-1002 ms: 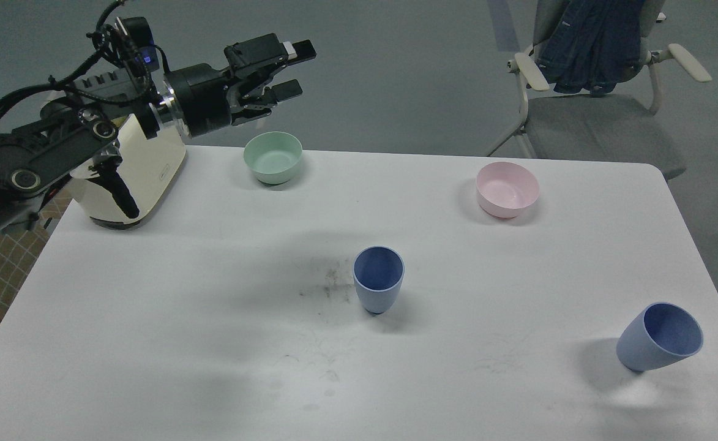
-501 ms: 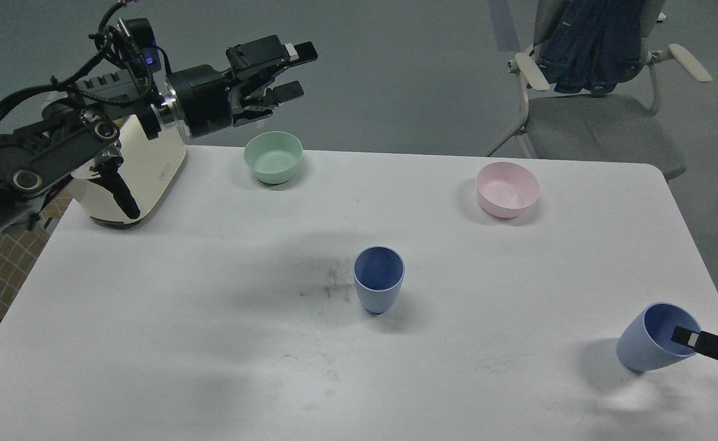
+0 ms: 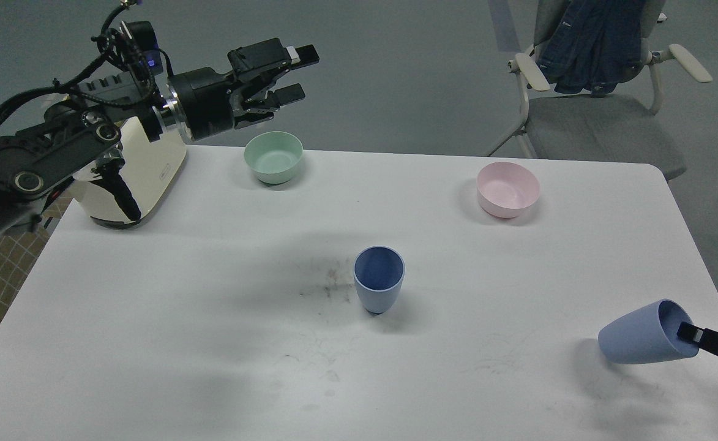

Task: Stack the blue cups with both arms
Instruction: 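Lift the blue cup and swing it over the centered cup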

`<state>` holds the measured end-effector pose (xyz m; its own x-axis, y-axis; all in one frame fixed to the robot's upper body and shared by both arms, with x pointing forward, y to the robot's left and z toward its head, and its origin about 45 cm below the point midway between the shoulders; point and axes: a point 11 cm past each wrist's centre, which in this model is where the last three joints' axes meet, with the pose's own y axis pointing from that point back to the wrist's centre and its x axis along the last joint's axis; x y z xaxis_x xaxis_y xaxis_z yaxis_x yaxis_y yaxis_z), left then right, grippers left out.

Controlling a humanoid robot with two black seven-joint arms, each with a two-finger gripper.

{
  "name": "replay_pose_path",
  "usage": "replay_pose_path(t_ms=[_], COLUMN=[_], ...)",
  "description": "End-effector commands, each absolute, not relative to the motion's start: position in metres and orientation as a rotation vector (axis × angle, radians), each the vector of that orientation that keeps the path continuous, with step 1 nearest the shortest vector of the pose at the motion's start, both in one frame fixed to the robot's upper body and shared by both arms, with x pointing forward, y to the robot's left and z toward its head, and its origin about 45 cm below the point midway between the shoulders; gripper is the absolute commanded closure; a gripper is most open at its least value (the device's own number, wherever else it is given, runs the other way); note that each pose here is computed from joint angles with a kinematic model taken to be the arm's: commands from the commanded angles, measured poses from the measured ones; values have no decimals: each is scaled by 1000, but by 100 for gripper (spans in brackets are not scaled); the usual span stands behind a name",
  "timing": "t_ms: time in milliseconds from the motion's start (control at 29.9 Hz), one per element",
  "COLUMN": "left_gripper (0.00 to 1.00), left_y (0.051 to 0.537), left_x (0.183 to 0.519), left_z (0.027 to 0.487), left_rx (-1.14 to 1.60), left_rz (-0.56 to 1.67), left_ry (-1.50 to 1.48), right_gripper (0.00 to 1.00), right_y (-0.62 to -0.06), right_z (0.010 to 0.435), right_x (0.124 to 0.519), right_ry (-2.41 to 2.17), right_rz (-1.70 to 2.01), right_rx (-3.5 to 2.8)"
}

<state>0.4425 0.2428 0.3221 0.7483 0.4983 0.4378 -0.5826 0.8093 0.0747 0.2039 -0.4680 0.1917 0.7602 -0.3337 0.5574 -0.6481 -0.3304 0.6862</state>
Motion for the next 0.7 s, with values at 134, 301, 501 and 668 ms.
replay_pose_path(t_ms=[134, 301, 501, 668], left_gripper=[4, 4, 4, 4], left_y=[244, 243, 243, 243], left_x=[442, 442, 442, 443], left_z=[321, 321, 321, 321], left_rx=[214, 212, 212, 213], left_rz=[597, 596, 596, 596], left_ry=[-414, -413, -413, -415], right_gripper=[100, 100, 100, 100], right_y=[-464, -471, -438, -378], right_z=[206, 262, 319, 354], right_x=[213, 249, 318, 382], right_ry=[-771, -814, -658, -564], right_rz=[430, 608, 873, 1032], right_rx=[1953, 1896, 1856, 1876])
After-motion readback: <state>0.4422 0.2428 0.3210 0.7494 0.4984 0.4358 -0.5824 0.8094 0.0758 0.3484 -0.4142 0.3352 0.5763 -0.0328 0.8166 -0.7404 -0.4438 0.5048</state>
